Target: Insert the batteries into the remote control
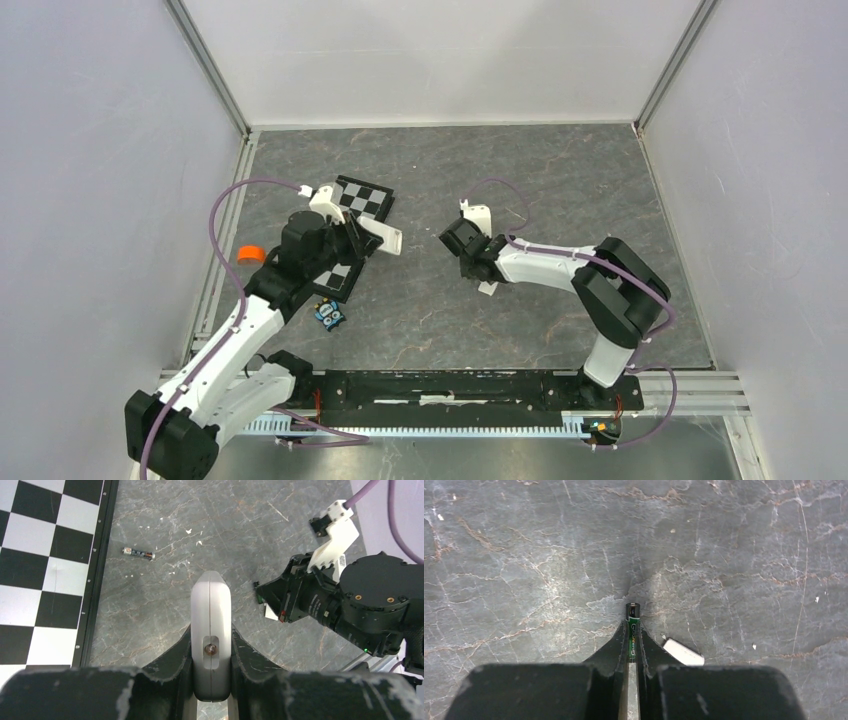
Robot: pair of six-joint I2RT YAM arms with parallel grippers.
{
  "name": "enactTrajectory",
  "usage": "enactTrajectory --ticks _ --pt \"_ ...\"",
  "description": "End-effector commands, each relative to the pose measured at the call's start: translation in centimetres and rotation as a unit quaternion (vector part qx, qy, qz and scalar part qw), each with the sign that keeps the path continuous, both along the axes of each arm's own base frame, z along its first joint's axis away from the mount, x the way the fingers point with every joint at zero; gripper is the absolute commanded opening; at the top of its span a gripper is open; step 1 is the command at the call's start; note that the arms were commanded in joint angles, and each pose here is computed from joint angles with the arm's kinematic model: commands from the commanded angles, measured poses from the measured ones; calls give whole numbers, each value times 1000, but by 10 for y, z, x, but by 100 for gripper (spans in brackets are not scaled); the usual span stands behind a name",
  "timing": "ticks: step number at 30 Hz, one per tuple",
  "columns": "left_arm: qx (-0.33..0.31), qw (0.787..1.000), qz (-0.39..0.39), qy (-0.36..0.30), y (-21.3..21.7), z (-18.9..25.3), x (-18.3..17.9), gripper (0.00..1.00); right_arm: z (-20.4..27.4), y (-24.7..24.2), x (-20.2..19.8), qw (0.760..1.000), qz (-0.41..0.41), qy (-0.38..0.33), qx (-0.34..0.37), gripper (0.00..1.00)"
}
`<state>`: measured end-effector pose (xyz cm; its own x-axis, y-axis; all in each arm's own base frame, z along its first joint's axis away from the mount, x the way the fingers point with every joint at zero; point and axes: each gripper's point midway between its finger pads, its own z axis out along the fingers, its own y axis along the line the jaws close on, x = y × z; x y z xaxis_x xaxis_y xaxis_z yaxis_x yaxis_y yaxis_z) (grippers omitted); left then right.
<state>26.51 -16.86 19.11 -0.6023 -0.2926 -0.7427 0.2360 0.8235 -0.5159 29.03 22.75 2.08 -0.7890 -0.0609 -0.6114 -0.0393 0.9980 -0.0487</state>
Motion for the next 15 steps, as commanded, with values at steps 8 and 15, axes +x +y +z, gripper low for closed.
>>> enactTrajectory --ticks 8,15 --pt "-47 998 -12 -48 -12 18 9 2 -35 -3 -15 993 46 96 -45 33" --pt "-47 997 -1 -55 -7 17 6 2 -49 -13 -24 987 57 131 -67 16"
